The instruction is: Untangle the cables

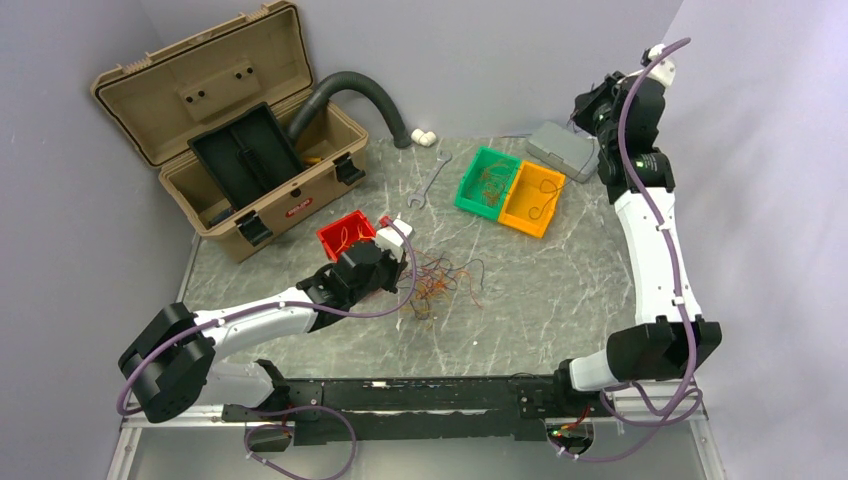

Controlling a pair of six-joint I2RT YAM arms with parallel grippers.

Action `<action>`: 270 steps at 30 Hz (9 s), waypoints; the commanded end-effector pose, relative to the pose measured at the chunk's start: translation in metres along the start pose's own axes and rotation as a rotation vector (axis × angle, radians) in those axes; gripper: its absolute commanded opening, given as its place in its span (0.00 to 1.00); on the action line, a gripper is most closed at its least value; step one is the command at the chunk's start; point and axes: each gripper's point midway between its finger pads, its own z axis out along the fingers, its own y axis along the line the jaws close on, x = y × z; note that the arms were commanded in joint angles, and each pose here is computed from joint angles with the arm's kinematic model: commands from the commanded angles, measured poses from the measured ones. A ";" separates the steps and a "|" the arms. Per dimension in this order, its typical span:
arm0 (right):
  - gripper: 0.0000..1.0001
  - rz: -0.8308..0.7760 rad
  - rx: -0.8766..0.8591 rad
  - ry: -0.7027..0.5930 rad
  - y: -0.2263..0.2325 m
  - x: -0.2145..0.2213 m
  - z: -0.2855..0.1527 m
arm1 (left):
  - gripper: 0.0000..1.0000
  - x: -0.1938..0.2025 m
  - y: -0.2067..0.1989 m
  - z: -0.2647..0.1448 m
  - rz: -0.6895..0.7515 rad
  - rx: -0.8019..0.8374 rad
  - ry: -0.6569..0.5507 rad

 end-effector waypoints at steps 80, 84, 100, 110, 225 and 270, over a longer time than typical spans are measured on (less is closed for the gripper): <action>0.00 0.209 0.007 0.644 -0.142 0.269 0.074 | 0.00 -0.020 -0.002 -0.007 -0.012 0.008 -0.071; 0.00 0.086 0.127 0.610 -0.157 0.272 0.082 | 0.00 -0.020 -0.002 -0.007 -0.012 0.009 -0.073; 0.26 -0.139 0.206 0.542 -0.133 0.283 0.092 | 0.00 -0.017 -0.002 -0.005 -0.008 0.008 -0.061; 0.54 -0.125 0.066 0.442 -0.085 0.222 0.031 | 0.00 -0.018 -0.004 -0.005 -0.009 0.019 -0.067; 0.68 -0.336 -1.093 0.417 0.064 0.389 -0.205 | 0.00 -0.023 -0.021 -0.001 0.100 0.086 -0.115; 0.00 -0.178 -0.236 0.112 -0.039 0.320 -0.121 | 0.66 0.049 -0.122 0.031 0.207 0.657 0.286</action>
